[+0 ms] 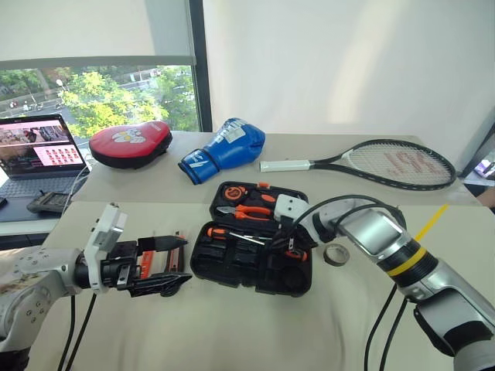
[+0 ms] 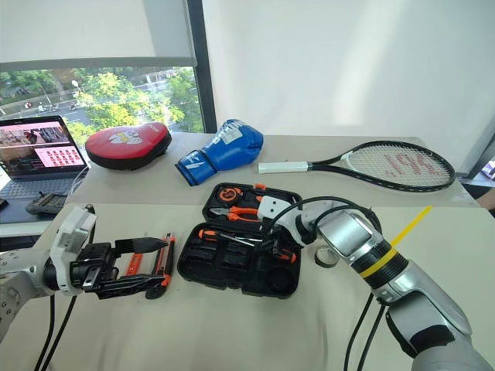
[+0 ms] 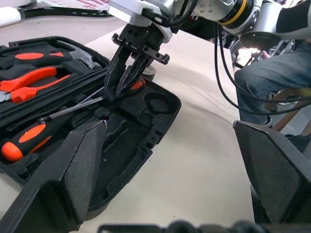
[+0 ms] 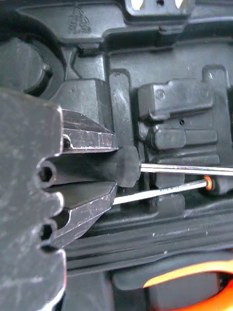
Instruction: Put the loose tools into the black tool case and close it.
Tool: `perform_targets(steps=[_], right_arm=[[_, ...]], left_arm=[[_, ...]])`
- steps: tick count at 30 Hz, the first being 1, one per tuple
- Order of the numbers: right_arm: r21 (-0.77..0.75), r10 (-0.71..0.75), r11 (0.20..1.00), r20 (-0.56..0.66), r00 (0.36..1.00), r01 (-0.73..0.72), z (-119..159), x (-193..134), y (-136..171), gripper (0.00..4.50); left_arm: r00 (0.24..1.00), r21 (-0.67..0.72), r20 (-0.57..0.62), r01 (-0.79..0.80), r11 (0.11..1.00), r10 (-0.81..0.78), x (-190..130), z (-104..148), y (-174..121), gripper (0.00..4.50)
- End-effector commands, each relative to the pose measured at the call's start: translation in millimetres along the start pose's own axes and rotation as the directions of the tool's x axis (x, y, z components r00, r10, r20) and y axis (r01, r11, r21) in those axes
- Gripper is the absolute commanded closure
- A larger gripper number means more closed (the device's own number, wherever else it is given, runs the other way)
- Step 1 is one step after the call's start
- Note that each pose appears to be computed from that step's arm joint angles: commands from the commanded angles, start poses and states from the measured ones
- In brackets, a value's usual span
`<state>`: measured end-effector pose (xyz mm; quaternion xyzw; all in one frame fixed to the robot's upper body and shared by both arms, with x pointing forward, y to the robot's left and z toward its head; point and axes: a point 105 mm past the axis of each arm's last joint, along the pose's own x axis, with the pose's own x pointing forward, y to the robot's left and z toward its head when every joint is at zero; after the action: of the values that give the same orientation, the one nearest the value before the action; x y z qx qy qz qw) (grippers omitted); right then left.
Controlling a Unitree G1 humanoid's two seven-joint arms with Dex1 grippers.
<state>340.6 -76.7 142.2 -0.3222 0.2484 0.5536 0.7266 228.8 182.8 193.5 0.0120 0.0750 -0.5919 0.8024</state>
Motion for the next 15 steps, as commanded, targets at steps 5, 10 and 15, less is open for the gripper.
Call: perform_targets(steps=[5,10,15], right_arm=[[-0.073,0.054,0.996,-0.004,0.999,-0.054,0.6,-3.7,5.3,3.93],[-0.093,0.043,0.995,-0.034,0.998,-0.046,-3.8,3.6,0.4,3.93],[-0.158,0.045,0.986,-0.010,0.999,-0.045,-3.2,5.1,-0.9,2.92]], left_arm=[[1.000,0.065,0.002,-0.006,0.998,0.006,-0.5,8.7,-5.0,0.00],[1.000,0.068,0.000,-0.003,0.998,0.003,2.8,8.9,-4.8,0.00],[1.000,0.067,-0.006,-0.004,0.998,0.004,3.4,8.0,-4.4,0.00]])
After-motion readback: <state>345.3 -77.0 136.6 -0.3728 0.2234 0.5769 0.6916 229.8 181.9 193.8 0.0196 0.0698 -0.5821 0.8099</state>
